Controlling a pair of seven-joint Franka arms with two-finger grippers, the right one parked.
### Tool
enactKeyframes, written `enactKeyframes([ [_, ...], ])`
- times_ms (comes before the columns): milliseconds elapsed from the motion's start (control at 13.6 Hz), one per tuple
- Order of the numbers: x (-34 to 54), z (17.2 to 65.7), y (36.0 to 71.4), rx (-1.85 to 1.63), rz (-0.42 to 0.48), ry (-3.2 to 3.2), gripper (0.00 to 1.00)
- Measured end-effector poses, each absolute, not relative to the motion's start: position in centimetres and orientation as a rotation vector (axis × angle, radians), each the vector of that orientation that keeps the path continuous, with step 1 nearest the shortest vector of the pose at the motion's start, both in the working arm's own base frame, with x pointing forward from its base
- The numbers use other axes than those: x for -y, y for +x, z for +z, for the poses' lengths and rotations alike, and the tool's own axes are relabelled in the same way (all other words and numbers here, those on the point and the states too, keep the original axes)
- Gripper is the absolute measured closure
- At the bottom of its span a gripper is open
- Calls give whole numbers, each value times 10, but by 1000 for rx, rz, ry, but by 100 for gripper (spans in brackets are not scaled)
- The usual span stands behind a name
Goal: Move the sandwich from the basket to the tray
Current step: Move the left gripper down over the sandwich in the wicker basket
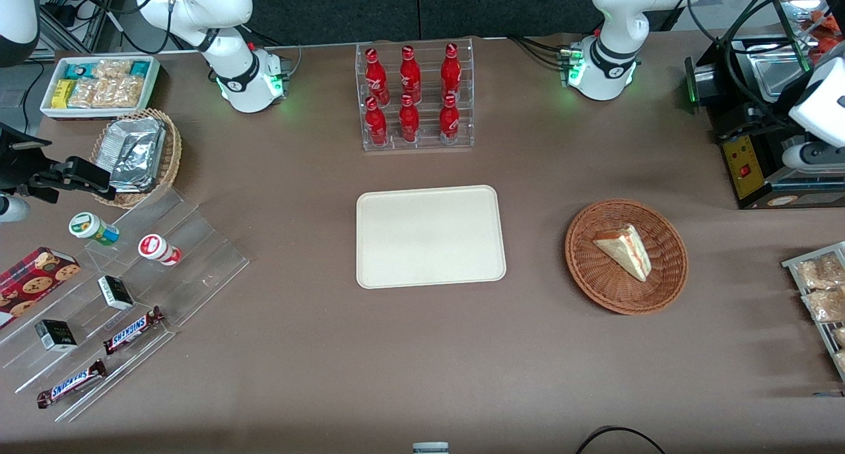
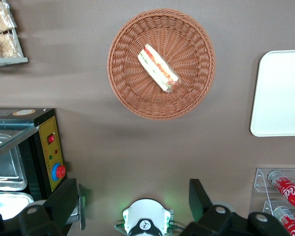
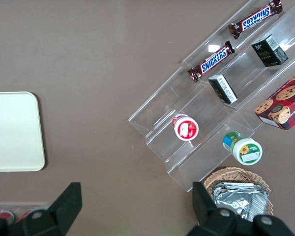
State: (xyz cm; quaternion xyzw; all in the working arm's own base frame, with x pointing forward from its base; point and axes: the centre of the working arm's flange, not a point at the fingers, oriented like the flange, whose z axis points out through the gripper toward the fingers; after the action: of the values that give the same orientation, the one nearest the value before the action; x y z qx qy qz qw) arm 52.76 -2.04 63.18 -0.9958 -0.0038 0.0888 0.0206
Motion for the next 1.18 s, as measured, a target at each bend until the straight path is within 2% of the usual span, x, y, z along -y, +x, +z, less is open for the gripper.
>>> enactKeyframes([
  [295, 22, 625, 531, 9, 290, -3086, 0],
  [443, 21, 601, 542, 39, 315, -3082, 0],
  [590, 21, 558, 556, 127, 301, -3078, 0],
  [885, 21, 488, 563, 428, 229, -3046, 0],
  [1180, 26, 437, 562, 790, 98, -2989, 0],
])
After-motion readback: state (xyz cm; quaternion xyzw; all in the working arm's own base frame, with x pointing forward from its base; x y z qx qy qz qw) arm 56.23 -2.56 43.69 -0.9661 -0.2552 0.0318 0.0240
